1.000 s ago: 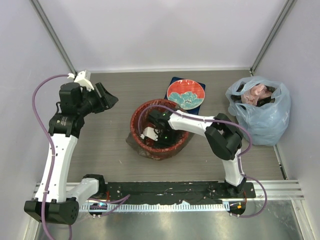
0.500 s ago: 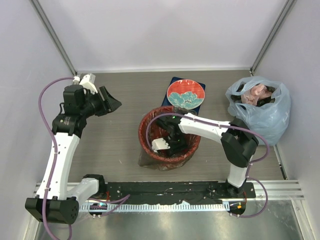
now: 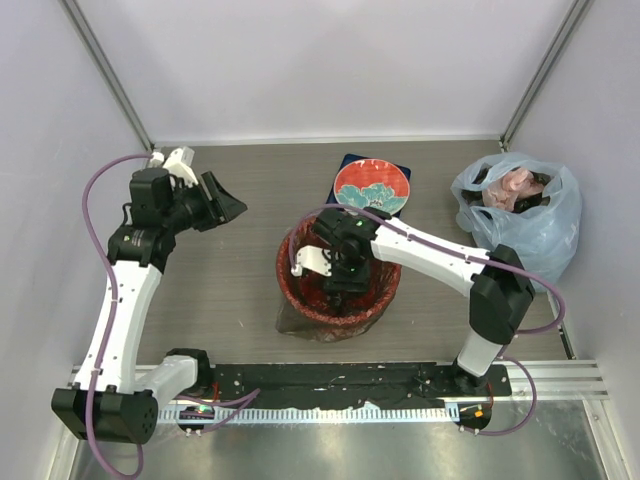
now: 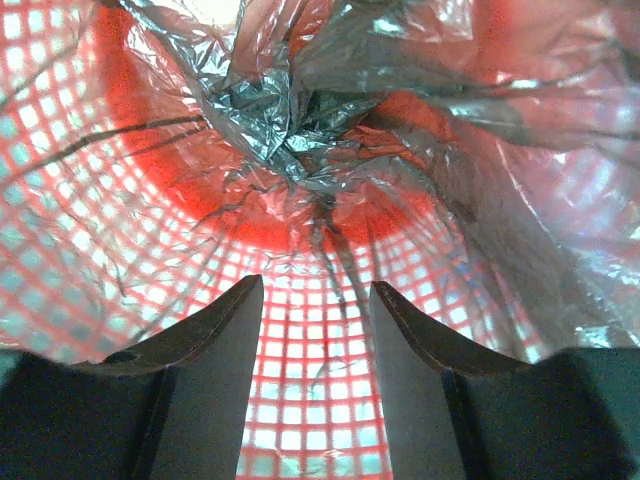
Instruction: Put the trash bags into the trash bin
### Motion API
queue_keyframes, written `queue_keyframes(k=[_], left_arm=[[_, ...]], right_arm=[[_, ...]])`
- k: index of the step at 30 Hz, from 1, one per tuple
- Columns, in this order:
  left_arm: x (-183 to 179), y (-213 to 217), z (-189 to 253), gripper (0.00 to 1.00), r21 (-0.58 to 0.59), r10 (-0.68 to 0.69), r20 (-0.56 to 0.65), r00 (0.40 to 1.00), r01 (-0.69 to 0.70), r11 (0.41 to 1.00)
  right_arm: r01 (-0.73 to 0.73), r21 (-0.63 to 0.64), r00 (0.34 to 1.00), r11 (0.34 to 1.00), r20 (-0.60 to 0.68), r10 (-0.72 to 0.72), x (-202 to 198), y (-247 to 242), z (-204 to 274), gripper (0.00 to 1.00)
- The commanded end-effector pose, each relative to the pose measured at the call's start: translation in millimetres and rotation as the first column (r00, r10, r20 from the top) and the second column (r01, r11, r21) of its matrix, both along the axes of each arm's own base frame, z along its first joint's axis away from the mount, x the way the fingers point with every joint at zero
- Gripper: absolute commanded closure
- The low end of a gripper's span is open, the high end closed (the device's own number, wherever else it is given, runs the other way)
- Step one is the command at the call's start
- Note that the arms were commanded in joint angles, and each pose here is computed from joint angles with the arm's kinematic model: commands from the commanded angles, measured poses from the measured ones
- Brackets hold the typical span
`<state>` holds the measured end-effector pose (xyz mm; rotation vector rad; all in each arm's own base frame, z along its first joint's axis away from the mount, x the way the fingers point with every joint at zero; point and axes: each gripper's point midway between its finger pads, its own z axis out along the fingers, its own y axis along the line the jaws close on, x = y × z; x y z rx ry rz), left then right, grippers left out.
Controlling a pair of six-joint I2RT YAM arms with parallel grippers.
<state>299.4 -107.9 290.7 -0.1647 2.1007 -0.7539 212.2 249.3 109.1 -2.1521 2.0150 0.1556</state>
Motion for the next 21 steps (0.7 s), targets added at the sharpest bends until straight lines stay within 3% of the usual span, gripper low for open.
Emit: queue_keyframes(k=[1,7,8,14,17,21], left_arm=[[8,-3,9,0.45,-0.029,-0.010,0.040,0.999,0.011,1.000],[9,-1,7,0.45,-0.022,0.000,0.038,0.999,0.001,1.000],[9,-2,7,0.45,-0.021,0.000,0.038,0.999,0.001,1.000],[7,0,1,0.45,-0.022,0.011,0.037,0.999,-0.010,1.000],[7,1,-2,0.45,-0.018,0.016,0.032,0.999,-0.015,1.000],[6,-1,-4,0.45,-0.015,-0.003,0.028,1.000,0.003,1.000]], right_arm=[[0.302,0.061,0.952,0.951,-0.060,-0.299,-12,8,16,0.47],[0.580,-0.027,0.812,0.814,-0.056,-0.581,-9,6,-12,0.60],[0.632,-0.055,0.771,0.773,-0.060,-0.634,-11,5,-21,0.66],[0.757,-0.063,0.649,0.650,-0.035,-0.760,-8,5,-48,0.66],[0.767,-0.066,0.640,0.639,0.000,-0.768,-1,4,-75,0.66],[0.725,-0.054,0.687,0.687,-0.014,-0.726,1,8,-102,0.66]])
